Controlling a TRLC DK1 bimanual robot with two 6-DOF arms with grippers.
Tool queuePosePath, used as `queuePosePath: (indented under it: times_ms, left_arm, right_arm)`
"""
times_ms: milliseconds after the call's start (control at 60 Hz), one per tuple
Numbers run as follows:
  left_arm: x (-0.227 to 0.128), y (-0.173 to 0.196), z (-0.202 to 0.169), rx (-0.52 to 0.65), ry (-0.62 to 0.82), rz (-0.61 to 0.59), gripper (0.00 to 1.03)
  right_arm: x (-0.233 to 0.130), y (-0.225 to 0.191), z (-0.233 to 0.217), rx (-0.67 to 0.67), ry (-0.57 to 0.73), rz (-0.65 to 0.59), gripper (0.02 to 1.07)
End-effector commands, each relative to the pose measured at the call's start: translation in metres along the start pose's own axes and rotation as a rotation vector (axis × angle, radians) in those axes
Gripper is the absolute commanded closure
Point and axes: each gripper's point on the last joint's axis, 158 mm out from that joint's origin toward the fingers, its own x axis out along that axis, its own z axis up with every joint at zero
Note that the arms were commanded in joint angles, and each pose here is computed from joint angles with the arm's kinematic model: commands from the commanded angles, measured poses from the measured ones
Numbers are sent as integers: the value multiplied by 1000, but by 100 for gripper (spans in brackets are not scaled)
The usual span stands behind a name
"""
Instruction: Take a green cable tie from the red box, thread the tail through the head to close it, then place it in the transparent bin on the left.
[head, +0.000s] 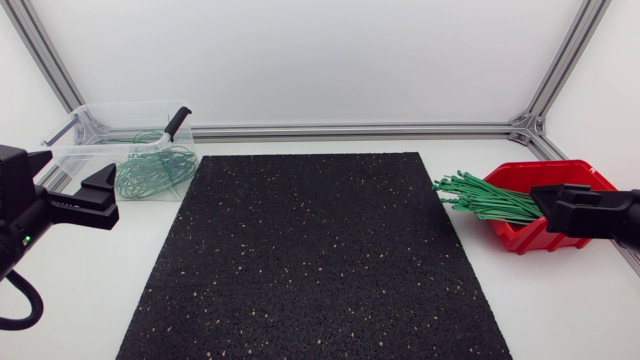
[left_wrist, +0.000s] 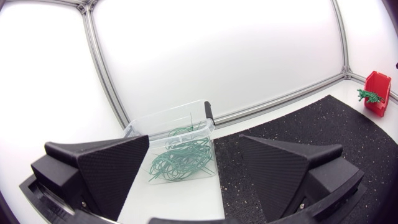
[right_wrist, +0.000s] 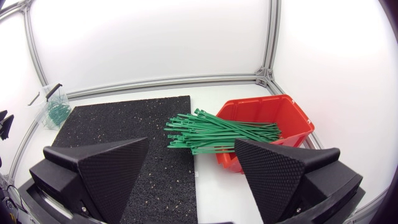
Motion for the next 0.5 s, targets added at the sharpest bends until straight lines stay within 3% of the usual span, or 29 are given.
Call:
queuePosePath:
  times_ms: [0, 483]
  left_arm:
    - [-8, -4, -4, -45, -34, -4, 4]
    - [-27, -16, -50, -174, -60, -35, 5]
  right_arm:
    - [7, -4, -14, -19, 6, -12, 7]
    - [14, -2, -30, -47, -173, -4, 7]
